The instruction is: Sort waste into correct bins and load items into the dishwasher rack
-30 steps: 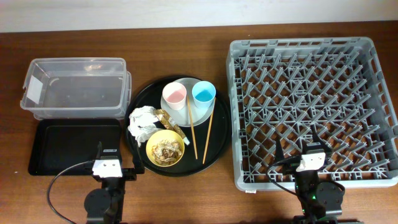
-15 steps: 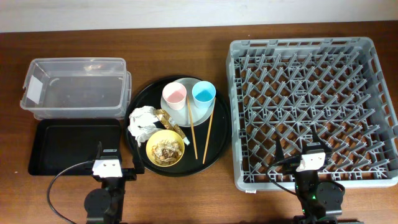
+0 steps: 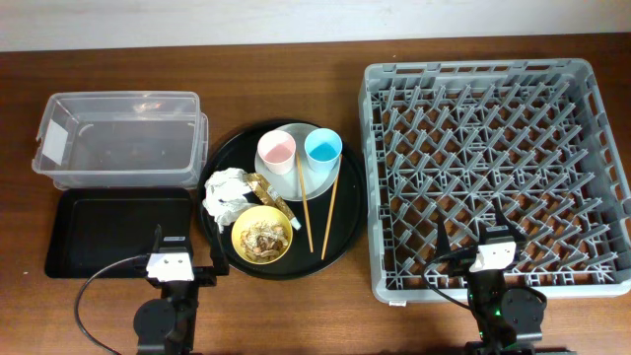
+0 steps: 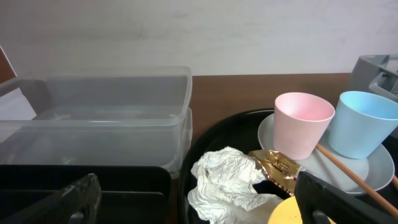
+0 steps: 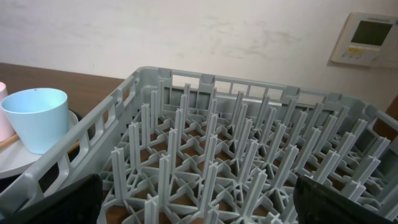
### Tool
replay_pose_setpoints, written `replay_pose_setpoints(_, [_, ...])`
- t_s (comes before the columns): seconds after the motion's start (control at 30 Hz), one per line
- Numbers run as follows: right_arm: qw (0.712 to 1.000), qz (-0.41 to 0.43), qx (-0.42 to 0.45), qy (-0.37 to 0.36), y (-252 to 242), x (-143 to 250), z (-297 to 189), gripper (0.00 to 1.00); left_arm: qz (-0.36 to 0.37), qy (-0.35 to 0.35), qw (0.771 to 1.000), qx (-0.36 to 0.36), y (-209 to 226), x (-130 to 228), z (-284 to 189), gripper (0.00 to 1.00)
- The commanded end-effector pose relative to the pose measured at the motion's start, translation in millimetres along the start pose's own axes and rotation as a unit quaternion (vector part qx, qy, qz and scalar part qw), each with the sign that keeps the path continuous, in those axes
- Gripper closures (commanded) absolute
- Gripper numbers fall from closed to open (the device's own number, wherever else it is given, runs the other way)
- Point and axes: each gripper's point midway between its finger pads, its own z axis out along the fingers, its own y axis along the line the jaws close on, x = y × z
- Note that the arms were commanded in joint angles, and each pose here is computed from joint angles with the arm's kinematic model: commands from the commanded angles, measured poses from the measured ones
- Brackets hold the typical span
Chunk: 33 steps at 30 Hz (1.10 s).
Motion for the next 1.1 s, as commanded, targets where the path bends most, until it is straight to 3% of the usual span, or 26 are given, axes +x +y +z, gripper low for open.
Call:
replay_pose_setpoints(0.0, [1.0, -0.002, -0.008, 0.002, 3.2, 2.5, 0.3, 0.02, 0.01, 0.001, 1.0, 0.002, -1.2, 2.1, 0.2, 0.01])
replay_pose_setpoints(0.33, [1.0, -0.002, -0.008, 0.002, 3.1, 2.4, 0.3, 0.02, 0.009, -0.013, 1.0, 0.004, -1.9, -4.6, 0.2, 0.01])
replay_pose_setpoints(0.5, [1.0, -0.002, -0.008, 0.002, 3.2, 2.5, 0.3, 0.02, 0.01, -0.012, 0.997, 0.074, -25.4, -16.7, -6.3, 0.01])
replay_pose_setpoints(0.73, [1.0, -0.002, -0.008, 0.002, 3.2, 2.5, 0.3, 0.02, 0.01, 0.034, 0.996, 0.076, -23.7, -85.4, -38.2, 0.01])
replay_pose_setpoints(0.83, [1.0, -0.002, -0.008, 0.002, 3.2, 2.5, 0.3, 0.02, 0.049, 0.098, 0.988, 0.107, -32.6, -118.4, -34.3, 0.01])
replay_pose_setpoints(0.93, [1.0, -0.002, -0.008, 0.002, 3.2, 2.5, 0.3, 0.02, 0.075, 0.199, 0.967, 0.142, -40.9, -120.3, -19.8, 0.01])
replay_pose_setpoints(1.07, [1.0, -0.002, -0.008, 0.002, 3.2, 2.5, 0.3, 0.01, 0.056, 0.381, 0.91, 0.155, -42.9, -109.4, 5.7, 0.01])
